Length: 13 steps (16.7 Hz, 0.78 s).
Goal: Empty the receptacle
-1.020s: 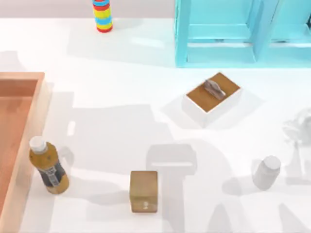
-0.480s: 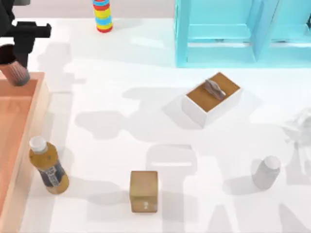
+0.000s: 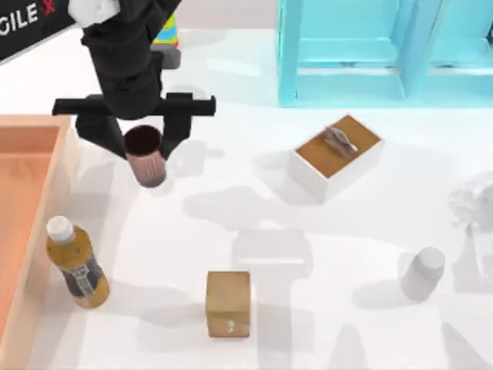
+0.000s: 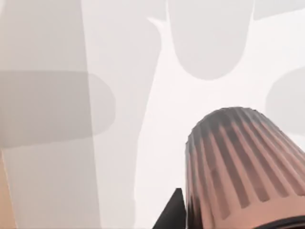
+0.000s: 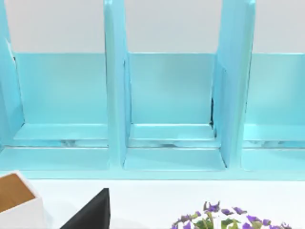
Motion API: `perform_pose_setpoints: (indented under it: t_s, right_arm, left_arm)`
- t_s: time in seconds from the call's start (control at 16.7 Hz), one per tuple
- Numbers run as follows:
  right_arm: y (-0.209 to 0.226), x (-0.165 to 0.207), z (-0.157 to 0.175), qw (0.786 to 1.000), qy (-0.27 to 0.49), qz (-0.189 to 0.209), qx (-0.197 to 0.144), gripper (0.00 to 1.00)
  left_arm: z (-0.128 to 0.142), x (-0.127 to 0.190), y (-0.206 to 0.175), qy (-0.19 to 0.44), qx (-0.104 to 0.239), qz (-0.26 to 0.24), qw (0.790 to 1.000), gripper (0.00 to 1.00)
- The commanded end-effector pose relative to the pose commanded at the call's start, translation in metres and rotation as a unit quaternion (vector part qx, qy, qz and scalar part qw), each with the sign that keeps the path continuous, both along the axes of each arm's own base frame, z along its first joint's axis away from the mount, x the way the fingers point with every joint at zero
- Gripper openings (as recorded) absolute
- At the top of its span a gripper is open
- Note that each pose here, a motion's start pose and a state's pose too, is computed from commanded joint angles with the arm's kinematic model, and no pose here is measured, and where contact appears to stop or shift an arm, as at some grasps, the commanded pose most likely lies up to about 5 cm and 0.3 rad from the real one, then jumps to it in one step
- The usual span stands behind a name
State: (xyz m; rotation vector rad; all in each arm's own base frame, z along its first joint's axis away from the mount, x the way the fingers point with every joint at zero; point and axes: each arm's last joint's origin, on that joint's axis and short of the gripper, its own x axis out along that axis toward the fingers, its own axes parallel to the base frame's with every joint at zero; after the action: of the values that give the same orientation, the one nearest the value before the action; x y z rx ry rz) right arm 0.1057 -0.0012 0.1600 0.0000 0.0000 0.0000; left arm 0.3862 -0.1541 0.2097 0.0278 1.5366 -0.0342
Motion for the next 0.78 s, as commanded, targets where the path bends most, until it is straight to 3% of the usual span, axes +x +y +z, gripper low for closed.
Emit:
perform_pose_setpoints:
  t_s: [0.42,0.78]
  right_arm:
    - [0.0,0.0,0.0,1.0,0.0,0.0,0.0,1.0]
    - [0.0,0.0,0.0,1.0,0.0,0.0,0.0,1.0]
  left_arm:
    - [-0.011,-0.001,-0.001,0.014,0.006,0.001,1.0,0.0]
    - [-0.05,-0.001,-0.002,0.013,0.006,0.0,1.0,0.0]
